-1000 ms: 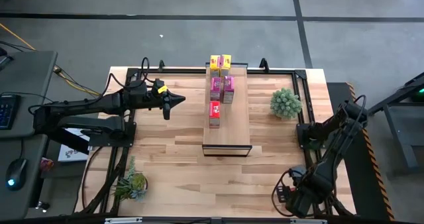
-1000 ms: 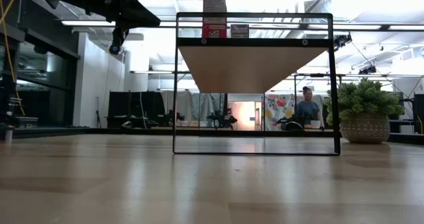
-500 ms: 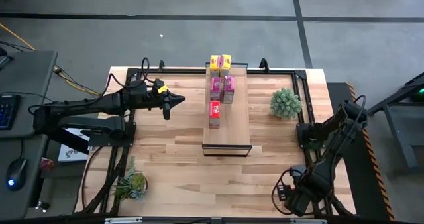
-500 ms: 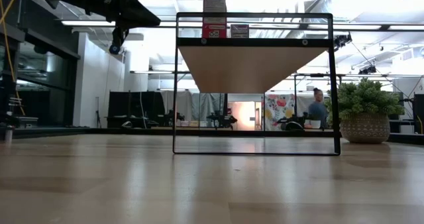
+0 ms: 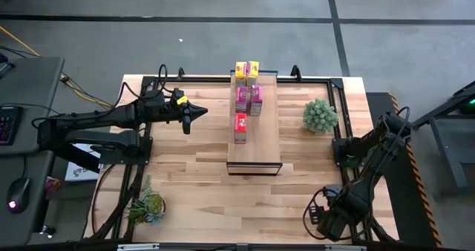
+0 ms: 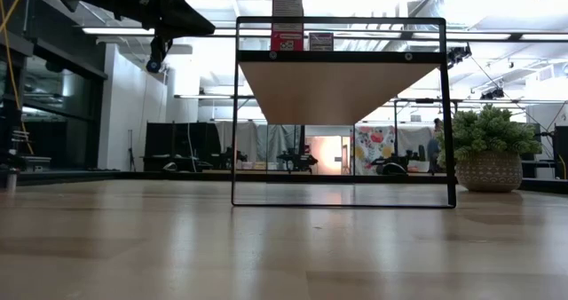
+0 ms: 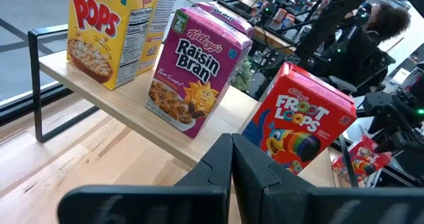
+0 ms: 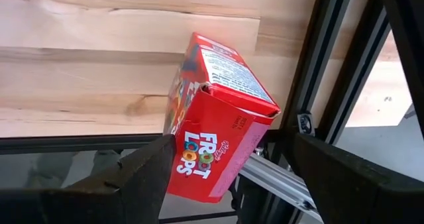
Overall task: Stack cereal on shelf
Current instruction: Align the red cereal box with the other red cereal box on the shelf
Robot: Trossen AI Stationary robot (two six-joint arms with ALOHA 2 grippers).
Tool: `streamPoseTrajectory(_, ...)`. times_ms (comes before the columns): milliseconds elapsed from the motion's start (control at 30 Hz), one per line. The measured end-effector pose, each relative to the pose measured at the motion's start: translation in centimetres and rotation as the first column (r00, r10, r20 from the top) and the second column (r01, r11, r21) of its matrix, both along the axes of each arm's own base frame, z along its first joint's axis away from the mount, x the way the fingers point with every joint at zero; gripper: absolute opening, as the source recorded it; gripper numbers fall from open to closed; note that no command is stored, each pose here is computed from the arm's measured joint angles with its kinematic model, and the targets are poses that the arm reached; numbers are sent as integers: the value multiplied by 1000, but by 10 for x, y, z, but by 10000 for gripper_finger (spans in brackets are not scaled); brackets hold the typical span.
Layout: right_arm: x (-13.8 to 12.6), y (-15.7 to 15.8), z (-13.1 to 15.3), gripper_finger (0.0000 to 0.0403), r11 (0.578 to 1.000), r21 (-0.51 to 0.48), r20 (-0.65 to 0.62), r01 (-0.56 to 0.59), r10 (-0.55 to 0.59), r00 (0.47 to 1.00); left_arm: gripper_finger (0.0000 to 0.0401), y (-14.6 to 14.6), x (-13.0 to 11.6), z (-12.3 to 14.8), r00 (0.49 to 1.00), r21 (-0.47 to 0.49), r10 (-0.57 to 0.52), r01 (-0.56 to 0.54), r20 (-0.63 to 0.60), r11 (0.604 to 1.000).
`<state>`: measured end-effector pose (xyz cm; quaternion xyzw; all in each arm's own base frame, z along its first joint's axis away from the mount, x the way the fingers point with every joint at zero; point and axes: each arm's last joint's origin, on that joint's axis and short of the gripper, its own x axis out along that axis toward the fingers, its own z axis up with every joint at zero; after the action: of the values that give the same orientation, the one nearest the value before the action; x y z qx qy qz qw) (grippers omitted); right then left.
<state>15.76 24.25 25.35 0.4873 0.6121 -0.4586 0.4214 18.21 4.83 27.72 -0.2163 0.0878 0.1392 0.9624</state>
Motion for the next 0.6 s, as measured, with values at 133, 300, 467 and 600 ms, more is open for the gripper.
streamPoseTrajectory(133, -1, -2, 0, 305, 1000, -21, -1, -4, 4, 1000, 0, 0, 0, 0, 1000, 0, 0, 0, 0, 1000)
streamPoseTrajectory(300, -3, -6, 3, 305, 999, -42, 6, -3, 4, 1000, 0, 0, 0, 0, 1000, -1, 0, 0, 0, 1000)
streamPoseTrajectory(467, -7, -8, 11, 305, 999, -42, 16, -10, 11, 1000, 0, 0, 0, 0, 1000, -6, 2, -2, 1, 1000)
streamPoseTrajectory(600, -6, -7, 13, 305, 1000, -23, 43, -11, 12, 999, 0, 0, 0, 0, 1000, -6, 2, -2, 2, 1000)
